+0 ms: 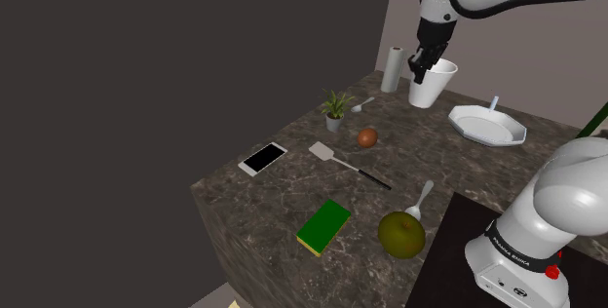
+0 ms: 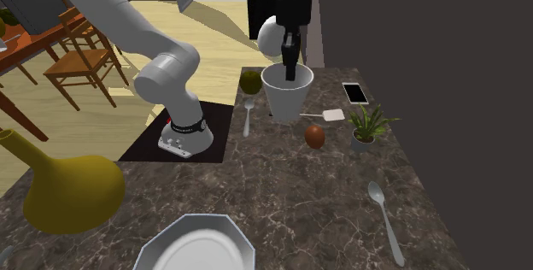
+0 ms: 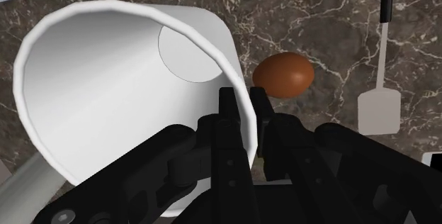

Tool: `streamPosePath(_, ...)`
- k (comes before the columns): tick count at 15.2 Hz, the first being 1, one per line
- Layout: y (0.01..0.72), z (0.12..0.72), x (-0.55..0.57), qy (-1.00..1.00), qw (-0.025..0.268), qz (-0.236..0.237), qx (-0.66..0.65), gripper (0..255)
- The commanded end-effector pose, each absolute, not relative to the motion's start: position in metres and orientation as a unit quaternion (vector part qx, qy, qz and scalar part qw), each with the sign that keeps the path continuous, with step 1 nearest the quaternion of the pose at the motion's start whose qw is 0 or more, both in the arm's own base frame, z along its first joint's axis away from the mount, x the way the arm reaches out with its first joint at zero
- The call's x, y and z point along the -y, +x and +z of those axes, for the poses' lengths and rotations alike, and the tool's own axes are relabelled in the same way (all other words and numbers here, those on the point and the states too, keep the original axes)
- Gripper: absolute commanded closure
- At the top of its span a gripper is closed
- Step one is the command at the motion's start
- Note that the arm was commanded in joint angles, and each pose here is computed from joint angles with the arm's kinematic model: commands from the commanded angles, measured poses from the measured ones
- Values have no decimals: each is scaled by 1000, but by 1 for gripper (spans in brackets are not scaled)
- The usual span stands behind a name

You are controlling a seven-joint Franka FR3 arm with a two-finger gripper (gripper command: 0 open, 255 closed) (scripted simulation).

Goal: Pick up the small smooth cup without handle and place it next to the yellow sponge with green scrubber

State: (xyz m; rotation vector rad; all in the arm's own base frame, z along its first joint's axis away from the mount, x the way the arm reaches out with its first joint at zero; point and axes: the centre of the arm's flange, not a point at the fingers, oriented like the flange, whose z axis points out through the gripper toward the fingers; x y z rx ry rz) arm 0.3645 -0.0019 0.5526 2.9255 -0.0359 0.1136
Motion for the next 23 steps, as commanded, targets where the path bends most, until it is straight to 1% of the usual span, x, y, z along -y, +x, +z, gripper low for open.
streamPosePath(1, 368, 553, -26, 993, 106, 39, 13, 255)
streamPosePath(23, 416, 555, -312, 993, 106, 39, 13, 255)
